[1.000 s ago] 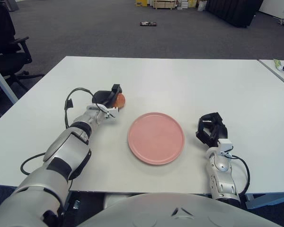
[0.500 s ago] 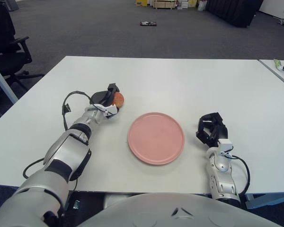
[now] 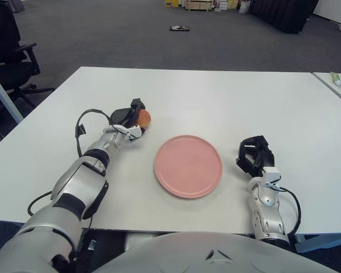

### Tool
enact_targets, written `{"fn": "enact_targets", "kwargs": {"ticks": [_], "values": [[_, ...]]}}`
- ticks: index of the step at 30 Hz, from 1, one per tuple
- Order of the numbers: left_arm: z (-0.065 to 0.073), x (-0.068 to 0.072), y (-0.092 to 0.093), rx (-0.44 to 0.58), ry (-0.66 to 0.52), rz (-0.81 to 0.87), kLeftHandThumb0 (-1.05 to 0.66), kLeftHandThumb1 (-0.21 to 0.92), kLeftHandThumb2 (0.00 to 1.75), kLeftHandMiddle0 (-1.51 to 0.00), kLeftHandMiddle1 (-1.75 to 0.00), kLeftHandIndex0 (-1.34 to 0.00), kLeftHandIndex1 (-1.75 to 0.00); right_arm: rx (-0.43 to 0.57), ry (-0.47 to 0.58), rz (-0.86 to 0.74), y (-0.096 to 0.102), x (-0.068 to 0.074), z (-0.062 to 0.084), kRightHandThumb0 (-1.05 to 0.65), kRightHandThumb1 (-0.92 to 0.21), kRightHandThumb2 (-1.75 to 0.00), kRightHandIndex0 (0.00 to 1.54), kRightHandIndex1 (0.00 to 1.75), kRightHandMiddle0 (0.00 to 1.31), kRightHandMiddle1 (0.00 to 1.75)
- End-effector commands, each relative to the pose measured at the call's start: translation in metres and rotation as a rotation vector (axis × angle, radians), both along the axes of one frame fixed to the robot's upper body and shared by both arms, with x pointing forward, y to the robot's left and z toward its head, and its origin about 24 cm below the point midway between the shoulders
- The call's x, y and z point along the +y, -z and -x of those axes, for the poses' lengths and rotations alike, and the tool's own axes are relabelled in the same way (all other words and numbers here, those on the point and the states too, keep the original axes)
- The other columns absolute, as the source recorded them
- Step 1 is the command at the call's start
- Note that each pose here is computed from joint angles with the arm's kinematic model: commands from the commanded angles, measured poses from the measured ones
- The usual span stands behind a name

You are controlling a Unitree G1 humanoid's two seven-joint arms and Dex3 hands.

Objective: Put the apple into the plate.

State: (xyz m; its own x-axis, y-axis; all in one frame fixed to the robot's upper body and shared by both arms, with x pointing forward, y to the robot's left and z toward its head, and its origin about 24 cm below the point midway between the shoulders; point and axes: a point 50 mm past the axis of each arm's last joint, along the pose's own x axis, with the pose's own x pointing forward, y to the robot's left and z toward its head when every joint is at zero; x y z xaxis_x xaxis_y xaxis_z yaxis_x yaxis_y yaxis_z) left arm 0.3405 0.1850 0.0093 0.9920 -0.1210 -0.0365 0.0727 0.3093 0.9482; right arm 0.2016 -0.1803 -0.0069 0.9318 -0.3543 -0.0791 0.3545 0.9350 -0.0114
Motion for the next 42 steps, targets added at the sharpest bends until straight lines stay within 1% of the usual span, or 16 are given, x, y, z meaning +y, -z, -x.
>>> {"fn": "enact_targets", "kwargs": {"ticks": [1, 6, 10, 16, 19, 21, 24, 25, 27, 29, 33, 36, 40, 42], "values": [[-0.007, 0.0, -0.018, -0.115, 0.021, 0.024, -0.43, 0.43, 1.17, -1.25, -1.75, -0.51, -1.75, 0.029, 0.007, -0.004, 0.004, -0.001, 0.003, -0.39, -0.66, -0.88, 0.44, 1.72, 0.35, 1.75], [-0.007, -0.003, -0.024, -0.169, 0.042, 0.076, -0.44, 0.43, 1.18, -1.24, -1.75, -0.52, -1.75, 0.023, 0.004, 0.001, 0.004, -0.001, 0.003, -0.39, -0.65, -0.9, 0.44, 1.73, 0.36, 1.75], [-0.009, -0.012, -0.036, -0.235, 0.091, 0.107, -0.44, 0.42, 1.19, -1.24, -1.75, -0.52, -1.75, 0.026, 0.004, 0.005, 0.005, -0.001, 0.003, -0.39, -0.65, -0.9, 0.44, 1.74, 0.36, 1.75], [-0.006, -0.018, -0.046, -0.304, 0.144, 0.138, -0.44, 0.41, 1.2, -1.24, -1.75, -0.53, -1.75, 0.035, 0.002, 0.001, 0.007, -0.001, 0.002, -0.39, -0.64, -0.91, 0.44, 1.74, 0.36, 1.75], [-0.002, -0.022, -0.054, -0.356, 0.187, 0.154, -0.44, 0.39, 1.22, -1.24, -1.75, -0.54, -1.75, 0.038, -0.002, -0.002, 0.008, -0.001, 0.002, -0.39, -0.64, -0.91, 0.43, 1.74, 0.37, 1.75], [0.0, -0.023, -0.057, -0.373, 0.201, 0.157, -0.45, 0.39, 1.23, -1.25, -1.75, -0.55, -1.75, 0.038, -0.003, 0.0, 0.008, -0.001, 0.002, -0.39, -0.64, -0.91, 0.43, 1.74, 0.37, 1.75], [0.007, -0.029, -0.066, -0.422, 0.251, 0.186, -0.45, 0.37, 1.25, -1.25, -1.75, -0.56, -1.75, 0.037, -0.008, 0.001, 0.008, 0.0, 0.002, -0.39, -0.64, -0.91, 0.44, 1.74, 0.37, 1.75], [0.008, -0.03, -0.068, -0.43, 0.263, 0.197, -0.46, 0.34, 1.28, -1.27, -1.75, -0.58, -1.75, 0.037, -0.008, 0.0, 0.008, 0.0, 0.002, -0.39, -0.64, -0.91, 0.44, 1.74, 0.37, 1.75], [0.012, -0.033, -0.072, -0.438, 0.287, 0.225, -0.47, 0.32, 1.31, -1.28, -1.75, -0.6, -1.75, 0.036, -0.008, -0.003, 0.009, 0.0, 0.002, -0.39, -0.64, -0.91, 0.45, 1.73, 0.37, 1.75], [0.018, -0.04, -0.077, -0.447, 0.324, 0.269, -0.48, 0.27, 1.37, -1.3, -1.75, -0.64, -1.75, 0.034, -0.006, -0.006, 0.009, 0.0, 0.002, -0.39, -0.64, -0.91, 0.45, 1.73, 0.37, 1.75], [0.028, -0.049, -0.083, -0.448, 0.369, 0.315, -0.5, 0.23, 1.42, -1.31, -1.75, -0.67, -1.75, 0.028, -0.004, -0.005, 0.009, 0.0, 0.002, -0.39, -0.64, -0.91, 0.45, 1.72, 0.37, 1.75], [0.039, -0.059, -0.085, -0.449, 0.425, 0.348, -0.5, 0.22, 1.43, -1.31, -1.75, -0.68, -1.75, 0.025, -0.007, 0.0, 0.009, 0.0, 0.002, -0.39, -0.64, -0.91, 0.44, 1.73, 0.37, 1.75], [0.047, -0.066, -0.087, -0.438, 0.483, 0.369, -0.5, 0.22, 1.43, -1.29, -1.75, -0.68, -1.75, 0.025, -0.013, 0.004, 0.01, 0.0, 0.003, -0.39, -0.63, -0.92, 0.44, 1.74, 0.37, 1.75], [0.055, -0.072, -0.088, -0.429, 0.543, 0.387, -0.5, 0.22, 1.43, -1.29, -1.75, -0.68, -1.75, 0.023, -0.015, 0.006, 0.01, 0.0, 0.003, -0.39, -0.63, -0.92, 0.43, 1.74, 0.37, 1.75]]}}
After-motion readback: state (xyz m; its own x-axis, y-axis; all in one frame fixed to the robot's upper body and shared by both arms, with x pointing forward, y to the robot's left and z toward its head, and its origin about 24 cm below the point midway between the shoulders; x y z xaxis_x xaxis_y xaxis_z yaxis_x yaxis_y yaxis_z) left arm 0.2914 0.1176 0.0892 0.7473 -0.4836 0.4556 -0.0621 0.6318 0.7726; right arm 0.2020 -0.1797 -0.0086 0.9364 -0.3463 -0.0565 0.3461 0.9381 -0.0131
